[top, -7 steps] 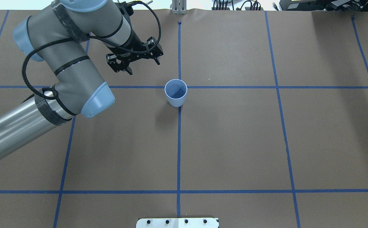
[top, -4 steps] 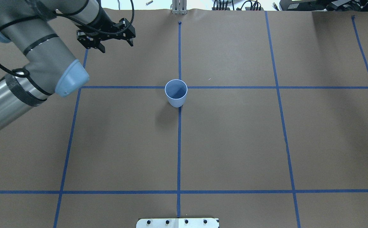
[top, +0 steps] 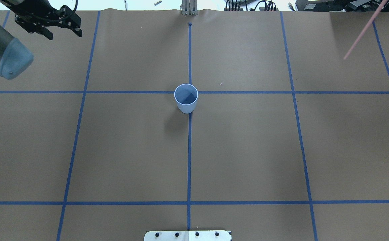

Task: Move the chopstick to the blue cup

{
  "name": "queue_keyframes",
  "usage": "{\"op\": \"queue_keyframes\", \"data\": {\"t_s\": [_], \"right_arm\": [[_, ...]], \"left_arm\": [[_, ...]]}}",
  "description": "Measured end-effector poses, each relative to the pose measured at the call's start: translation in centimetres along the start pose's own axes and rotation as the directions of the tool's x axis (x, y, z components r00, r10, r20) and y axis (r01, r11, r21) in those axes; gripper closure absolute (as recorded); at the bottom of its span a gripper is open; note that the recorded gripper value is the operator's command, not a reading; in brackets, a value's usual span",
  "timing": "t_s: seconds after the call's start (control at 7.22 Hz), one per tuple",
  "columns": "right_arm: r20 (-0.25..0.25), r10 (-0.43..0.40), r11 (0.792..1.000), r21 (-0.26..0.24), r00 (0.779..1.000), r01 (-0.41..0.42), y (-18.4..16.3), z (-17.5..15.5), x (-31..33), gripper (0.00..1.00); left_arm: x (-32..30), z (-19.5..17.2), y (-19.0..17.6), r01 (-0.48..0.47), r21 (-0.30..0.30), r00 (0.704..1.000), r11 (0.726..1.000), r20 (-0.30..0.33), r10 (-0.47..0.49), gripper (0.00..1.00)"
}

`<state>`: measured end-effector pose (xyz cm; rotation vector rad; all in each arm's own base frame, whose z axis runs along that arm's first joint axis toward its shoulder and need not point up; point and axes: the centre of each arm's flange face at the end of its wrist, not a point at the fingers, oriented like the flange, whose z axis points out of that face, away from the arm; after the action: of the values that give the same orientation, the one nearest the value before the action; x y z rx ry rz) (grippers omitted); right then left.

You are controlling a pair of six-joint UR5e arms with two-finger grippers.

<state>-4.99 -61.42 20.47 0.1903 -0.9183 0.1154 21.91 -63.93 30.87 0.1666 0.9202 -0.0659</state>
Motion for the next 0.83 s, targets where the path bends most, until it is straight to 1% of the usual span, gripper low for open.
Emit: {"op": "queue_keyframes", "data": {"t_s": [0.14, 0.28, 0.42, 0.55, 0.83], "right_arm": [[0.021, 0.026, 1.0, -0.009, 0.999, -0.026, 0.9, 1.1, -7.1, 1.0], [0.018, 0.027, 1.0, -0.009, 0.999, -0.027, 2.6, 2.8, -13.5, 1.0], [0.003, 0.02, 1.0, -0.003, 1.0, -0.02, 4.7, 4.9, -19.2, 1.0], [-0.009, 0.004, 1.0, 0.011, 1.0, -0.004, 6.5, 6.4, -23.4, 1.0], [-0.026, -0.032, 0.999, 0.027, 0.999, 0.032, 7.1, 8.5, -29.1, 1.0]], "left_arm": [[-3.3, -0.2, 0.0, -0.035, -0.005, 0.999, 0.999, 0.011, 0.035, 0.02], [-6.4, -0.6, 0.2, -0.061, -0.013, 0.998, 0.998, 0.014, 0.062, 0.02], [-8.6, -0.9, 0.3, -0.067, -0.019, 0.998, 0.998, 0.014, 0.067, 0.02], [-9.9, -0.9, 0.5, -0.068, -0.023, 0.998, 0.997, 0.016, 0.068, 0.02], [-11.7, -0.4, 1.1, -0.07, -0.033, 0.997, 0.997, 0.023, 0.071, 0.02]]}}
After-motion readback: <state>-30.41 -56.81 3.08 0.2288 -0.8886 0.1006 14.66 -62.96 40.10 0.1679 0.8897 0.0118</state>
